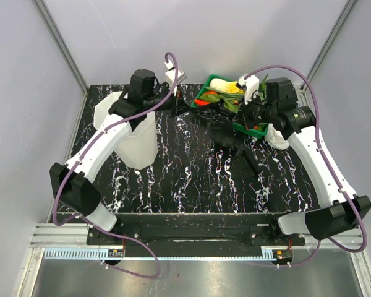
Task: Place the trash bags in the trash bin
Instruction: Unfold the trash bag at the center of the board.
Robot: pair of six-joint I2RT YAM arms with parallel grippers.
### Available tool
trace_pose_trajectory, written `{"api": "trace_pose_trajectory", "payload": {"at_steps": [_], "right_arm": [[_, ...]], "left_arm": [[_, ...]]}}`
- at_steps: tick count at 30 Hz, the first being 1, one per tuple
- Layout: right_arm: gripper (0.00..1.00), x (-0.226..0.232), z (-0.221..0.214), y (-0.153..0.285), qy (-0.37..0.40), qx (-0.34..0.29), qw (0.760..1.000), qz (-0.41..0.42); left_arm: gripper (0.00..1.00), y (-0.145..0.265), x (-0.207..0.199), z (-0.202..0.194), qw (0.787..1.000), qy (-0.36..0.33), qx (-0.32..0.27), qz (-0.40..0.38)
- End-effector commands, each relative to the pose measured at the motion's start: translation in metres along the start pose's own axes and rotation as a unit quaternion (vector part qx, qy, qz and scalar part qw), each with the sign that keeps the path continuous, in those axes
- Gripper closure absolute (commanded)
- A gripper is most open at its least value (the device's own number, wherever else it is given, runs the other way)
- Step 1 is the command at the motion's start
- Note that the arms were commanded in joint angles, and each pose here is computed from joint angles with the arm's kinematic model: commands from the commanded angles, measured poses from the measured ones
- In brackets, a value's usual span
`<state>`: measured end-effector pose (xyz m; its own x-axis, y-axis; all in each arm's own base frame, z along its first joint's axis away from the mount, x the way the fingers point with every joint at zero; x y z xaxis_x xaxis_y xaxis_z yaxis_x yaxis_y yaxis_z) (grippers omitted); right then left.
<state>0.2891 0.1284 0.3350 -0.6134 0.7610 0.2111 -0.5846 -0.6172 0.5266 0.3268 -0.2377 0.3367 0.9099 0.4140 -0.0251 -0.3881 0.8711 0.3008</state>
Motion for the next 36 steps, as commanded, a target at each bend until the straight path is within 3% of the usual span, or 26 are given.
{"api": "trace_pose_trajectory", "payload": {"at_steps": [1,14,19,24,27,31,36], "right_arm": [[1.00,-0.010,0.009,0.022,0.020,-0.021,0.998,-0.054],[1.00,-0.018,0.044,0.059,0.079,-0.059,0.986,-0.137],[1.00,-0.001,0.060,0.061,0.087,-0.069,0.992,-0.065],[1.00,0.012,0.058,0.051,0.105,-0.019,0.994,0.017],[1.00,0.006,0.049,0.039,0.100,0.004,0.995,0.017],[1.00,0.002,0.041,0.029,0.076,-0.019,0.997,0.007],[1.00,-0.019,0.029,0.008,0.036,-0.008,0.998,-0.056]], "left_arm": [[1.00,0.027,0.008,0.034,0.998,-0.047,-0.033,0.024],[1.00,0.055,0.023,0.055,0.985,-0.146,-0.004,0.093],[1.00,0.052,0.023,0.056,0.984,-0.152,-0.002,0.090],[1.00,0.043,0.020,0.059,0.985,-0.162,-0.009,0.067],[1.00,0.040,0.016,0.063,0.988,-0.147,-0.023,0.050],[1.00,0.040,0.002,0.069,0.992,-0.113,-0.047,0.008],[1.00,0.045,-0.008,0.080,0.995,-0.075,-0.065,-0.016]]}}
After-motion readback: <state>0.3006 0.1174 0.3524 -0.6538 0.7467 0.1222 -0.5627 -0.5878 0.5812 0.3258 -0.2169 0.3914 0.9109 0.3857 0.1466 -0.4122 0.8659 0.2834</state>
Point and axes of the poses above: each gripper's point midway between its finger pads, its own y axis back along the fingers, its own x axis along the line the jaws close on, z = x × y, the point moved 7 cm from there along y, back along the fingers, and after that the axes turned 10 degrees about -y, right-handed, at the moved point
